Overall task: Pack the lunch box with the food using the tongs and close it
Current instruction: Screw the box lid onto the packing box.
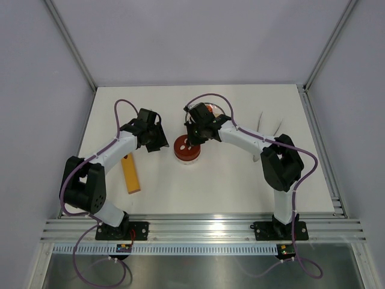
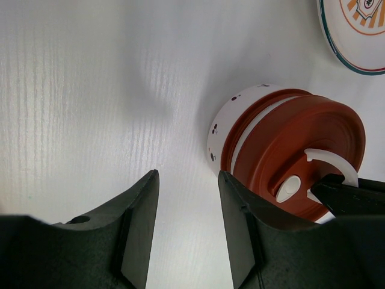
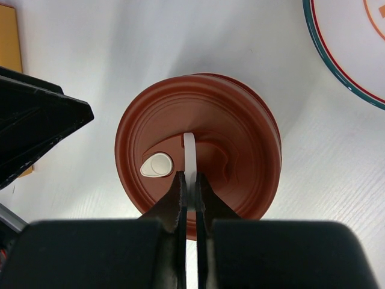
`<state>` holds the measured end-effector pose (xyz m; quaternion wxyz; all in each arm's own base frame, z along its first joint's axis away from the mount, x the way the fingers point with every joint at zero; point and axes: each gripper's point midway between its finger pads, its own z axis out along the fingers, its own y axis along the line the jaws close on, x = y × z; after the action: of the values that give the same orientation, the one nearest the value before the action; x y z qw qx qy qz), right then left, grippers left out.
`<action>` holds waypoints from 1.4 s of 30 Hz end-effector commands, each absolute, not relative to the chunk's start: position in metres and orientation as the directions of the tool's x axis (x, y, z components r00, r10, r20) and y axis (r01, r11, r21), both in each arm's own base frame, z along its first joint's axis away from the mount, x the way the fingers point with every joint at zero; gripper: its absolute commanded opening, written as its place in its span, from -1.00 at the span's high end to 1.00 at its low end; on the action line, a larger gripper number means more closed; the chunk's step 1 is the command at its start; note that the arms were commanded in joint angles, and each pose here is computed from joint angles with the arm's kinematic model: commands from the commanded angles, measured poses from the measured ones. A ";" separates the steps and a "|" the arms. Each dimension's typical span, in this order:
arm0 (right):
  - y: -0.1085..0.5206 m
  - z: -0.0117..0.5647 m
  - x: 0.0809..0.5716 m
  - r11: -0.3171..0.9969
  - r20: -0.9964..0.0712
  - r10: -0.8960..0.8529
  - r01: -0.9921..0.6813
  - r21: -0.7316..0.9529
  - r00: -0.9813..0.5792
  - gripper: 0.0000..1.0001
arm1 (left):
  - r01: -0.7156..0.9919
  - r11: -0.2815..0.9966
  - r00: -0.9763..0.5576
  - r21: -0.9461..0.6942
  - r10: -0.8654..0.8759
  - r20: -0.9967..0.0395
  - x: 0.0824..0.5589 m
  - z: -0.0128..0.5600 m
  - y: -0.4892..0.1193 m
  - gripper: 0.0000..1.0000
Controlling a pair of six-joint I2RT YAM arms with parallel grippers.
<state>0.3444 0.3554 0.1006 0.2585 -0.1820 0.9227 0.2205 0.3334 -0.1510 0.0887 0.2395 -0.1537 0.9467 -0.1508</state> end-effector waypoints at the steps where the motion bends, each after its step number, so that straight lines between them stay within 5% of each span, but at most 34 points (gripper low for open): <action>1: 0.363 0.106 0.349 0.824 -0.569 -0.208 -0.456 0.337 -0.795 1.00 | -0.203 0.908 -0.815 -0.366 -0.364 -0.451 0.343 0.102 -0.148 0.05; 24: 0.345 0.059 0.351 0.895 -0.563 -0.223 -0.396 0.205 -0.796 1.00 | -0.165 0.876 -0.792 -0.454 -0.392 -0.468 0.342 0.135 -0.160 0.05; 42: 0.334 0.026 0.335 0.905 -0.546 -0.257 -0.396 0.153 -0.797 1.00 | -0.125 0.755 -0.828 -0.644 -0.437 -0.352 0.336 0.136 -0.201 0.05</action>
<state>0.3631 0.3688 0.0837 0.3333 -0.1603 0.9045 0.2122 0.3306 -0.1846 0.1263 0.2459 -0.1597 0.9186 -0.2648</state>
